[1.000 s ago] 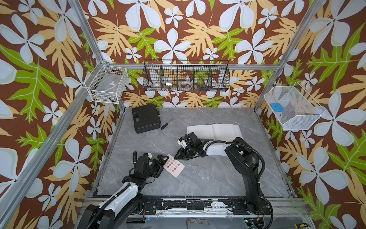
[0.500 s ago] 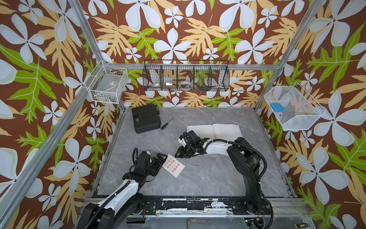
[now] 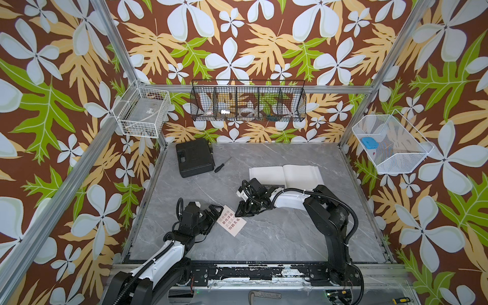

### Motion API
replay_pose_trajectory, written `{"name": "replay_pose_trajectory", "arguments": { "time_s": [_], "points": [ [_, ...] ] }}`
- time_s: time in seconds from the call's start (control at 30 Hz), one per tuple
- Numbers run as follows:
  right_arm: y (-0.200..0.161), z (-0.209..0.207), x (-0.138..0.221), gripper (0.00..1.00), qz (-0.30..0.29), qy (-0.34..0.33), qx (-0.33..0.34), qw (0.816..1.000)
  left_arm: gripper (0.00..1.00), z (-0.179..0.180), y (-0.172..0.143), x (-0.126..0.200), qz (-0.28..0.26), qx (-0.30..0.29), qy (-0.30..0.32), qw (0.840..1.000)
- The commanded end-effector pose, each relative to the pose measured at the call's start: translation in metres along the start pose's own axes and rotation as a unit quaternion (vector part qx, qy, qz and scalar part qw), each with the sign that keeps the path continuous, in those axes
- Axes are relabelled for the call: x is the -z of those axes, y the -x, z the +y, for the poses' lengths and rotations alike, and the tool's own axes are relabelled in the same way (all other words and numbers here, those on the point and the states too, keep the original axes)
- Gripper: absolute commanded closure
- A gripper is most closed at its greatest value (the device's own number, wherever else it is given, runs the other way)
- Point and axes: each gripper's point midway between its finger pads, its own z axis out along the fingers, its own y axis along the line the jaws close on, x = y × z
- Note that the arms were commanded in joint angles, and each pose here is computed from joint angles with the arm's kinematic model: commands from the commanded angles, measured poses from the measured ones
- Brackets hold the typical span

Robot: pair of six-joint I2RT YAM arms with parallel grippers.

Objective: Place the photos into the photo albums
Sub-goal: Pick up the photo at the center of the board.

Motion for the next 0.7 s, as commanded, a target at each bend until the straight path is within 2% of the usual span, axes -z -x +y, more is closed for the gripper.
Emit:
{"name": "replay_pose_trajectory", "arguments": {
  "time_s": [0.0, 0.17, 0.33, 0.67],
  "points": [
    [-0.008, -0.016, -0.007, 0.76, 0.01, -0.026, -0.01, 1.0, 0.0, 0.066, -0.021, 0.008, 0.031, 0.022, 0.133, 0.99],
    [-0.008, -0.023, -0.009, 0.76, 0.01, -0.039, -0.01, 0.999, 0.0, 0.073, -0.023, 0.008, 0.036, 0.01, 0.149, 0.988],
    [-0.011, -0.026, -0.011, 0.77, 0.013, -0.042, -0.011, 0.999, 0.0, 0.07, -0.021, 0.001, 0.037, 0.007, 0.137, 0.99],
    [-0.01, -0.031, -0.016, 0.79, 0.016, -0.048, -0.018, 0.999, 0.03, 0.036, -0.023, -0.006, 0.047, -0.001, 0.041, 0.998]
  ]
}}
